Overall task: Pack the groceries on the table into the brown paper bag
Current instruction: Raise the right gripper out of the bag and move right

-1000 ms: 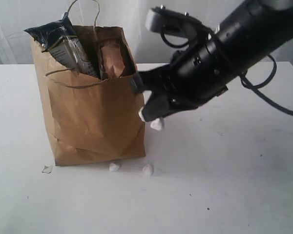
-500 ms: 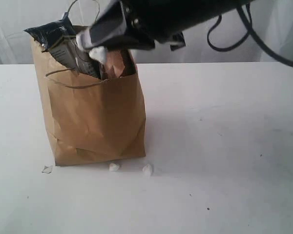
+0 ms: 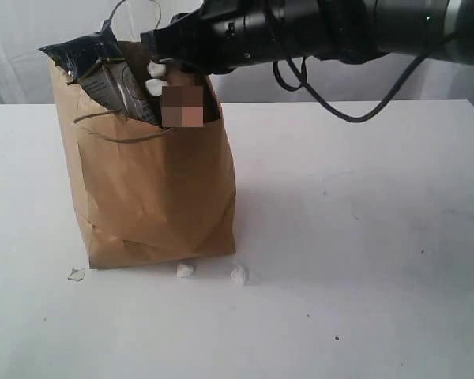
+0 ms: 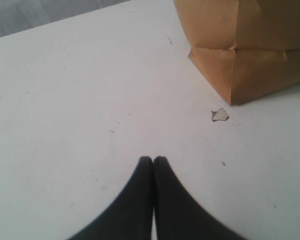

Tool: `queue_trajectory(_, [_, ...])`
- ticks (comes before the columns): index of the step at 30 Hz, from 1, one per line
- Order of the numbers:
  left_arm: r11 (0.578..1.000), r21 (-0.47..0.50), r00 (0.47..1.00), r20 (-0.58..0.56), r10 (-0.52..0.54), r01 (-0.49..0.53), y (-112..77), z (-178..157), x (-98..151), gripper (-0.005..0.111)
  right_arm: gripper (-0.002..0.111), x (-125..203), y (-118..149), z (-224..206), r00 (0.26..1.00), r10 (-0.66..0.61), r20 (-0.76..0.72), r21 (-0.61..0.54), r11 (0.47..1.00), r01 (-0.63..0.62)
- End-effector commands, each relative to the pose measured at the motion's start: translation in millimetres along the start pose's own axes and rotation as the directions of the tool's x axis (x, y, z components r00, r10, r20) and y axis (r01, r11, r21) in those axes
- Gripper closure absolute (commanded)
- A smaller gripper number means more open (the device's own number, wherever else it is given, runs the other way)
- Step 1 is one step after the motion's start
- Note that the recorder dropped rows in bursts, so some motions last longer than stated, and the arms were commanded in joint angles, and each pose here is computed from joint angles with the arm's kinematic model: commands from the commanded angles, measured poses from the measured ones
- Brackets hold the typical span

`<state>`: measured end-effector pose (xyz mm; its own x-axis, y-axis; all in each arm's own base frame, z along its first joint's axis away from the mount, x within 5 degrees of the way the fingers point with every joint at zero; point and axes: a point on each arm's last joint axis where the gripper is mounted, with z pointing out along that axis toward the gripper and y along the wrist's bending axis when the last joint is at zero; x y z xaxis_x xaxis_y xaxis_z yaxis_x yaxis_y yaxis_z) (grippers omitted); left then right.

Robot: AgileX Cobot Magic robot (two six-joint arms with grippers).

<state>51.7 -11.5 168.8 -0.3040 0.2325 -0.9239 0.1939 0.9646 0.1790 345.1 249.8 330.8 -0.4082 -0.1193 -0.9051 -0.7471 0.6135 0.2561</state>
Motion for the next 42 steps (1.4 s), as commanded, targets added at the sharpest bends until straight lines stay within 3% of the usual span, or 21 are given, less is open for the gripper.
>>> queue_trajectory(1, [1.0, 0.009, 1.0, 0.002, -0.007, 0.007, -0.9, 0, 1, 0.107, 0.074, 0, -4, 2, 1.0, -0.006, 0.013, 0.021, 1.0, 0.006])
queue_trajectory(18, [1.0, 0.009, 1.0, 0.002, -0.007, 0.007, -0.9, 0, 1, 0.107, 0.079, -13, -3, -11, 0.997, -0.054, 0.059, 0.076, 0.996, 0.049])
queue_trajectory(20, [1.0, 0.009, 1.0, 0.002, -0.007, 0.007, -0.9, 0, 1, 0.107, 0.082, -19, 1, -20, 0.991, -0.119, 0.06, 0.087, 0.99, 0.113])
queue_trajectory(22, [1.0, 0.009, 1.0, 0.002, -0.007, 0.007, -0.9, 0, 1, 0.107, 0.092, -24, 7, -35, 0.953, -0.302, 0.006, 0.105, 0.948, 0.3])
queue_trajectory(23, [1.0, 0.009, 1.0, 0.002, -0.007, 0.007, -0.9, 0, 1, 0.107, 0.099, -27, 10, -47, 0.908, -0.415, -0.05, 0.118, 0.901, 0.418])
queue_trajectory(25, [1.0, 0.009, 1.0, 0.002, -0.007, 0.007, -0.9, 0, 1, 0.107, 0.108, -27, 7, -66, 0.831, -0.521, -0.196, 0.17, 0.816, 0.552])
queue_trajectory(28, [1.0, 0.009, 1.0, 0.002, -0.007, 0.007, -0.9, 0, 1, 0.107, 0.108, -24, -11, -95, 0.822, -0.397, -0.409, 0.337, 0.771, 0.54])
queue_trajectory(30, [1.0, 0.009, 1.0, 0.002, -0.007, 0.007, -0.9, 0, 1, 0.107, 0.108, -15, -39, -124, 0.79, -0.191, -0.583, 0.492, 0.69, 0.53])
queue_trajectory(33, [1.0, 0.009, 1.0, 0.002, -0.007, 0.007, -0.9, 0, 1, 0.107, 0.108, 6, -72, -147, 0.733, -0.014, -0.68, 0.546, 0.659, 0.518])
queue_trajectory(37, [1.0, 0.009, 1.0, 0.002, -0.007, 0.007, -0.9, 0, 1, 0.107, 0.108, 52, -100, -155, 0.689, 0.127, -0.714, 0.567, 0.682, 0.462])
queue_trajectory(42, [1.0, 0.009, 1.0, 0.002, -0.007, 0.007, -0.9, 0, 1, 0.107, 0.108, 92, -93, -136, 0.735, 0.208, -0.646, 0.545, 0.799, 0.253])
